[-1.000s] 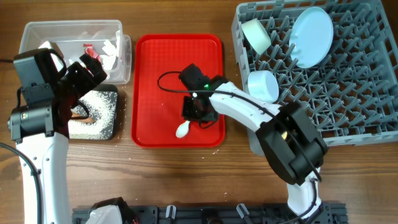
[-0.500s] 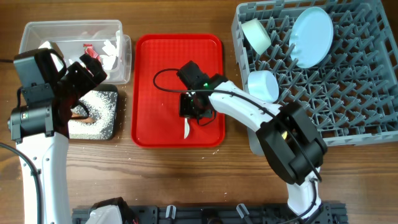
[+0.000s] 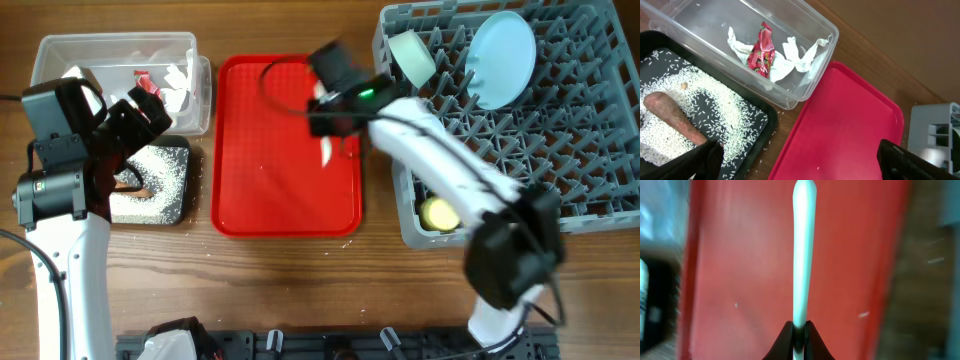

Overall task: Sort waste into correct bins and load items into the dishwasher rack
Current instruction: 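Lay the white spoon in the rack with the right gripper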

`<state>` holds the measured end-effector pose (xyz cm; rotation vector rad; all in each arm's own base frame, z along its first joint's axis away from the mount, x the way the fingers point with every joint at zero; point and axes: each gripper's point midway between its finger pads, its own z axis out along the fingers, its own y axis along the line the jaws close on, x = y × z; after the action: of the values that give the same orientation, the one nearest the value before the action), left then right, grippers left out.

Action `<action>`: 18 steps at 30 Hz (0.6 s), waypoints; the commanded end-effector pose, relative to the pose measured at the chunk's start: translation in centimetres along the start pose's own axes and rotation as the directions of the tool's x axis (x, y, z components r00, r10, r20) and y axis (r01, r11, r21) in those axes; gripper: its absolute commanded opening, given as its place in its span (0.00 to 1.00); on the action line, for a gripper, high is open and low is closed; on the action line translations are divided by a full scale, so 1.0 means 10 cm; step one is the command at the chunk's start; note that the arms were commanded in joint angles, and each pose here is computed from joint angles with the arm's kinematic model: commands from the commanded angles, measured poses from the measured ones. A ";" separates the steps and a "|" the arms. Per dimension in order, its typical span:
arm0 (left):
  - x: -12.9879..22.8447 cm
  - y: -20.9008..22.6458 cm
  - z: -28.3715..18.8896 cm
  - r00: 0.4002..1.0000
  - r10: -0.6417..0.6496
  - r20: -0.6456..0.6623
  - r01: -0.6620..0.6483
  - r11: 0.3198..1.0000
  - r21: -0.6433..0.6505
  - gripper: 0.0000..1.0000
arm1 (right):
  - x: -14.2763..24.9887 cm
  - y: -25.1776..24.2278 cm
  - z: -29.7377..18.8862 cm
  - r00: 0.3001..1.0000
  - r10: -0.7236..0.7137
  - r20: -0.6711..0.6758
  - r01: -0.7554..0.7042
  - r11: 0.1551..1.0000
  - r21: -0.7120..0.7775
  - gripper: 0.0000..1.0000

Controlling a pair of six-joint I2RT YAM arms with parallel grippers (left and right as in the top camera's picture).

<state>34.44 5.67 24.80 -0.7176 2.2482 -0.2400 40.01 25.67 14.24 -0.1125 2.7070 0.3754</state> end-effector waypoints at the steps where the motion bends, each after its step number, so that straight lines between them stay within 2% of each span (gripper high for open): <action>1: -0.05 0.01 -0.02 1.000 0.007 0.015 -0.006 1.000 -0.007 1.00 | -0.50 -0.78 -0.92 0.970 0.154 0.187 -0.164 0.986 0.039 0.04; 5: -0.05 0.01 -0.02 1.000 0.006 0.015 -0.006 1.000 -0.007 1.00 | -0.45 -1.71 -1.43 0.916 0.328 0.229 -0.362 0.923 0.129 0.04; 8: -0.05 0.01 -0.02 1.000 0.007 0.015 -0.006 1.000 -0.007 1.00 | -0.20 -2.32 -1.58 0.825 0.522 0.216 -0.561 0.804 0.197 0.04; 12: -0.05 0.01 -0.02 1.000 0.007 0.015 -0.006 1.000 -0.007 1.00 | 0.06 -2.83 -1.58 0.649 0.716 0.258 -0.761 0.604 0.237 0.04; 16: -0.05 0.01 -0.02 1.000 0.006 0.015 -0.006 1.000 -0.007 1.00 | 0.28 -3.15 -1.51 0.381 0.833 0.401 -0.920 0.297 0.257 0.04; 18: -0.05 0.01 -0.02 1.000 0.007 0.015 -0.006 1.000 -0.007 1.00 | 0.32 -3.17 -1.41 0.337 0.847 0.410 -0.936 0.255 0.242 0.04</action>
<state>34.43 5.67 24.79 -0.7177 2.2486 -0.2400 36.37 -7.63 19.03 1.3970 2.3874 0.0682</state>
